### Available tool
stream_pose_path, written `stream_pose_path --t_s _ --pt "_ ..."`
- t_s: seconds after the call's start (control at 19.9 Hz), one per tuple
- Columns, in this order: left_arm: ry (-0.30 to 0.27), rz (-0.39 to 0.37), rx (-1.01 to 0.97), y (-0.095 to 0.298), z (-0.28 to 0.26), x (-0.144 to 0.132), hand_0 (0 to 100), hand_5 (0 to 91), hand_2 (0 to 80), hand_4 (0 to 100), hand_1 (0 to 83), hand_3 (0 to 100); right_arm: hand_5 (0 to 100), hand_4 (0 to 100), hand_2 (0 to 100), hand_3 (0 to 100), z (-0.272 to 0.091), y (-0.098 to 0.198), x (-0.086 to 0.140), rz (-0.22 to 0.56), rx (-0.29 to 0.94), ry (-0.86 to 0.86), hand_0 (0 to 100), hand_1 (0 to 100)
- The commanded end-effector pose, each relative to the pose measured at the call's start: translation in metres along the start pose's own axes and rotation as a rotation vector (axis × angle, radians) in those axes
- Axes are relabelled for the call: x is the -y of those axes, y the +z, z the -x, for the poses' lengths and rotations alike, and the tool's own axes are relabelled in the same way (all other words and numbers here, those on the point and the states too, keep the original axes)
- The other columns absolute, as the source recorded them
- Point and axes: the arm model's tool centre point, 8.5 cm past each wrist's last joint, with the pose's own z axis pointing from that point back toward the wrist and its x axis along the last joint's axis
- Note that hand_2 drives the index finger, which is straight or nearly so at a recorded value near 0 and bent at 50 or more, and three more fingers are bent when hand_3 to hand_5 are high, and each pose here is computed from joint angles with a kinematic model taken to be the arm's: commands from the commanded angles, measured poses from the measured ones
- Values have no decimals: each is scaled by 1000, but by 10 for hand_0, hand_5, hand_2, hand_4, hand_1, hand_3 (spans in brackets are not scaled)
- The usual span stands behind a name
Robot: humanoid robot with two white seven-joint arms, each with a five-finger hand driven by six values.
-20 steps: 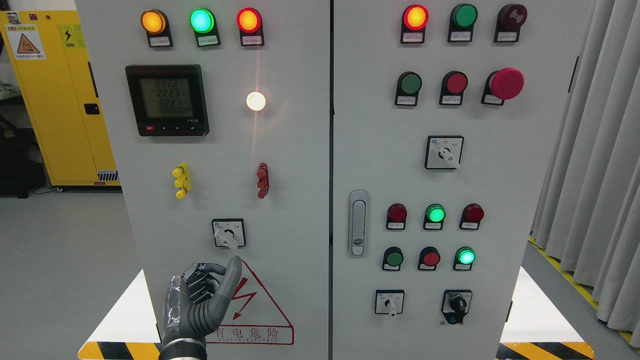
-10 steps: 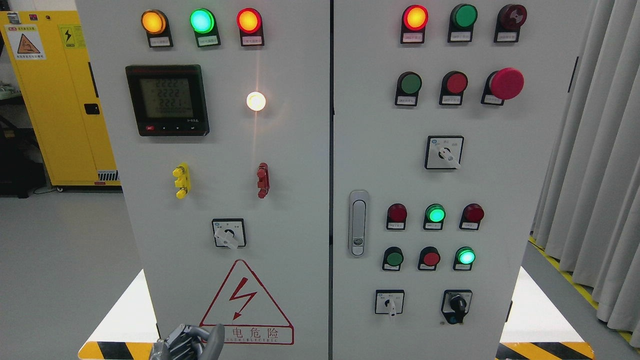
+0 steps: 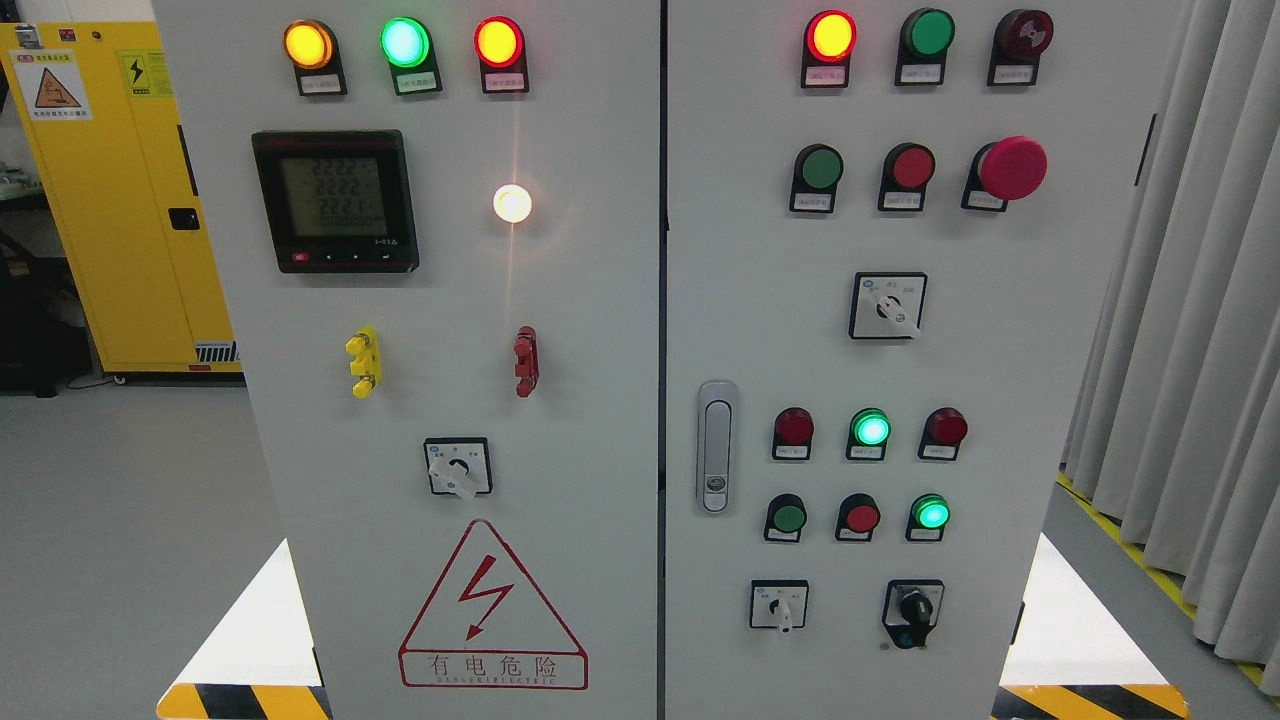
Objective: Turn on light switch 1
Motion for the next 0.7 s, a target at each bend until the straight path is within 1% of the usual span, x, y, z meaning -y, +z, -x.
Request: stream_pose_path --t_s 0.0,0.05,0.1,0.15,0.2,0.25,0.3,0.35,0.4,0.45,0.5,0.55,0.6,0.65 --pt "-17 -66 -480 71 152 -60 212 744 529 904 479 900 0 0 40 0 0 0 0 1 -1 0 0 500" --pt "-19 -49 -536 83 168 -61 216 686 512 876 477 871 0 0 40 0 0 0 0 -1 -1 0 0 500" --pt "-16 -35 -588 95 182 -62 222 603 482 824 473 800 0 0 40 0 0 0 0 -1 -1 0 0 500" --pt "-15 -11 -647 109 197 -61 229 477 422 741 467 713 0 0 40 0 0 0 0 1 -1 0 0 500" --pt "-22 13 -716 126 213 -60 231 468 422 729 466 706 0 0 40 0 0 0 0 1 -1 0 0 500" --pt "-32 41 -789 145 229 -59 232 409 396 686 461 660 0 0 40 0 0 0 0 -1 -1 0 0 500" --pt "-47 65 -857 165 242 -59 208 162 257 504 439 474 0 0 40 0 0 0 0 1 -1 0 0 500" --pt "-58 88 -927 184 255 -57 213 40 200 410 429 394 0 0 40 0 0 0 0 1 -1 0 0 500" --pt "-67 106 -999 206 266 -57 231 0 176 344 419 353 0 0 40 0 0 0 0 1 -1 0 0 500" --pt "-58 130 -1062 225 276 -53 242 0 132 297 410 311 0 0 40 0 0 0 0 -1 -1 0 0 500" --pt "-37 156 -1116 239 284 -49 252 0 124 270 407 286 0 0 40 0 0 0 0 -1 -1 0 0 500" --pt "-17 181 -1157 247 289 -46 274 0 72 201 393 202 0 0 40 0 0 0 0 -1 -1 0 0 500" --pt "-4 193 -1191 256 292 -45 286 0 33 139 388 144 0 0 40 0 0 0 0 1 -1 0 0 500" --pt "2 196 -1225 267 295 -45 291 0 17 71 382 57 0 0 40 0 0 0 0 -1 -1 0 0 500"
